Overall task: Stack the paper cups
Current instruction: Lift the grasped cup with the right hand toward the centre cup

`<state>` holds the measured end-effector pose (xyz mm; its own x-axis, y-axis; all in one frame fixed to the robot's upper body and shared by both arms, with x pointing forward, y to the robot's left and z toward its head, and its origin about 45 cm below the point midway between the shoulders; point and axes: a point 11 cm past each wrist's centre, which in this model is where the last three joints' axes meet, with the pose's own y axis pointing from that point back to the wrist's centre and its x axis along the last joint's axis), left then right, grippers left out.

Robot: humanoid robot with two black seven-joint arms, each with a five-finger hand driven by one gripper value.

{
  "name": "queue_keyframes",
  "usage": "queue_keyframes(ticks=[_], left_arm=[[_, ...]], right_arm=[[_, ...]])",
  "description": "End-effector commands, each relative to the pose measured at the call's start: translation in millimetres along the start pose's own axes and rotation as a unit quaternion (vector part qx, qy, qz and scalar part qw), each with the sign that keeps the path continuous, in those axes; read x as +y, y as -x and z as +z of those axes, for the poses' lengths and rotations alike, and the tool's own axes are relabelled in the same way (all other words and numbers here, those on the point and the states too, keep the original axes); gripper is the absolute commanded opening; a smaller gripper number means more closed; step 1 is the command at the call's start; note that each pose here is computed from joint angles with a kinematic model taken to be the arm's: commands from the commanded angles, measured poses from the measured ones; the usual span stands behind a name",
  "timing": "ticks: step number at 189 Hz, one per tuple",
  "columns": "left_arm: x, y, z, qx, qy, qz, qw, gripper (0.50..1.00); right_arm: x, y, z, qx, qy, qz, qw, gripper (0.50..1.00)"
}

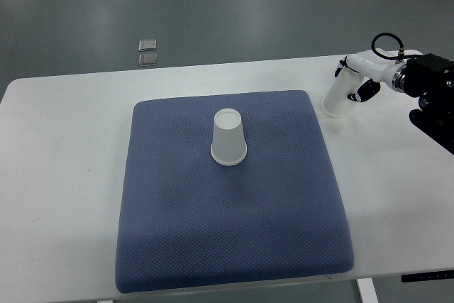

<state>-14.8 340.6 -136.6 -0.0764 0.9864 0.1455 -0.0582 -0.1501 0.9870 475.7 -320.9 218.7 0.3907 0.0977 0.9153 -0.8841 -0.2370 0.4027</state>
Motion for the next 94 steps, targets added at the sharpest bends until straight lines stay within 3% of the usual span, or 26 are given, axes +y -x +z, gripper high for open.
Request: queue_keyframes(ticks=[1,57,94], left_arm=[[0.0,0.0,0.0,0.000,0.000,0.000,1.000,1.000],[0.0,0.0,0.1,0.000,0.001,0.000,1.000,1.000],[0.0,0.0,0.0,0.000,0.000,0.000,1.000,1.000]], right_arm=[[2.9,-28.3,-10.0,0.001,-0.022,0.026,0.999,0.531],[25.9,-95.3,-78.8,-0.051,-0.145,0.063,0.986,0.529],[42.2,-115.0,-129.1,-0.058,-0.223,0.073,0.970,0.529]])
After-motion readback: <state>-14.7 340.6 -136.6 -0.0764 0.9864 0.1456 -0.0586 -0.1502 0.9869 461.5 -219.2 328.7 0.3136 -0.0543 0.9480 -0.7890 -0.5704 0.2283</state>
